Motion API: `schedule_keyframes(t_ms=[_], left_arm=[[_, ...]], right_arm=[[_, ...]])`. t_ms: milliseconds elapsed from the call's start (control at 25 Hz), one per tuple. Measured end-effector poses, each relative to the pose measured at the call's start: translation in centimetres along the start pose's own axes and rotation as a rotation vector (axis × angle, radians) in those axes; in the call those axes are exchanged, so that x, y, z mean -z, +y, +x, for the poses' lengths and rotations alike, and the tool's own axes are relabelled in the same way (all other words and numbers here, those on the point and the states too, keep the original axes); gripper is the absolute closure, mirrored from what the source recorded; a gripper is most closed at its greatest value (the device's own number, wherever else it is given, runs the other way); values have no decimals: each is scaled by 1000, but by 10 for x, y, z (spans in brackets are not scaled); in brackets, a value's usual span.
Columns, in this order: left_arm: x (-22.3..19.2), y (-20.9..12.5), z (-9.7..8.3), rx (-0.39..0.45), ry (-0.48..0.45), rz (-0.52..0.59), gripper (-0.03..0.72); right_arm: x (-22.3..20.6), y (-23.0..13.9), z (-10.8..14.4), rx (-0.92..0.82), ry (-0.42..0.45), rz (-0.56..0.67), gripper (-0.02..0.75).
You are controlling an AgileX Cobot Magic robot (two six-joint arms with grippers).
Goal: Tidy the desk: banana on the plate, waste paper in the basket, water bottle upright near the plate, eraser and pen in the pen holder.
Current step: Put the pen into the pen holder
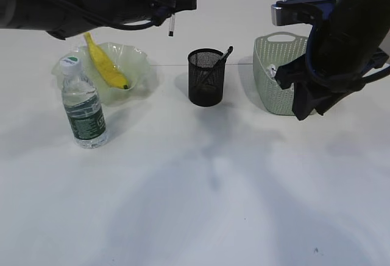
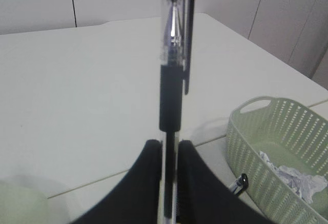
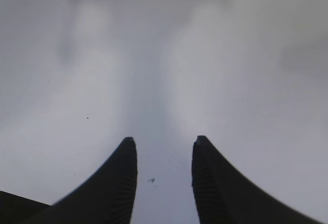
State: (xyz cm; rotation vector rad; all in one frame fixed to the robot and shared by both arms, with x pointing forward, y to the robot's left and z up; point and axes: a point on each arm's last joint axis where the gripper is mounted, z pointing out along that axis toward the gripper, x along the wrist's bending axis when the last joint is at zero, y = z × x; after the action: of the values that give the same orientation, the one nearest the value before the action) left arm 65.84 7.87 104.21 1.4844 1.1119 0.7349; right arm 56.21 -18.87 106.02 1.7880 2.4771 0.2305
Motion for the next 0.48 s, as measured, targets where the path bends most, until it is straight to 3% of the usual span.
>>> schedule_keyframes(t_ms=[240, 480], left_arm=[[-11, -18, -6, 7, 8, -8, 649], [-21, -33, -3, 69, 30, -18, 649]], right_arm=[[0, 0, 0, 0, 1, 0, 465], [0, 0, 0, -7, 2, 0, 465]])
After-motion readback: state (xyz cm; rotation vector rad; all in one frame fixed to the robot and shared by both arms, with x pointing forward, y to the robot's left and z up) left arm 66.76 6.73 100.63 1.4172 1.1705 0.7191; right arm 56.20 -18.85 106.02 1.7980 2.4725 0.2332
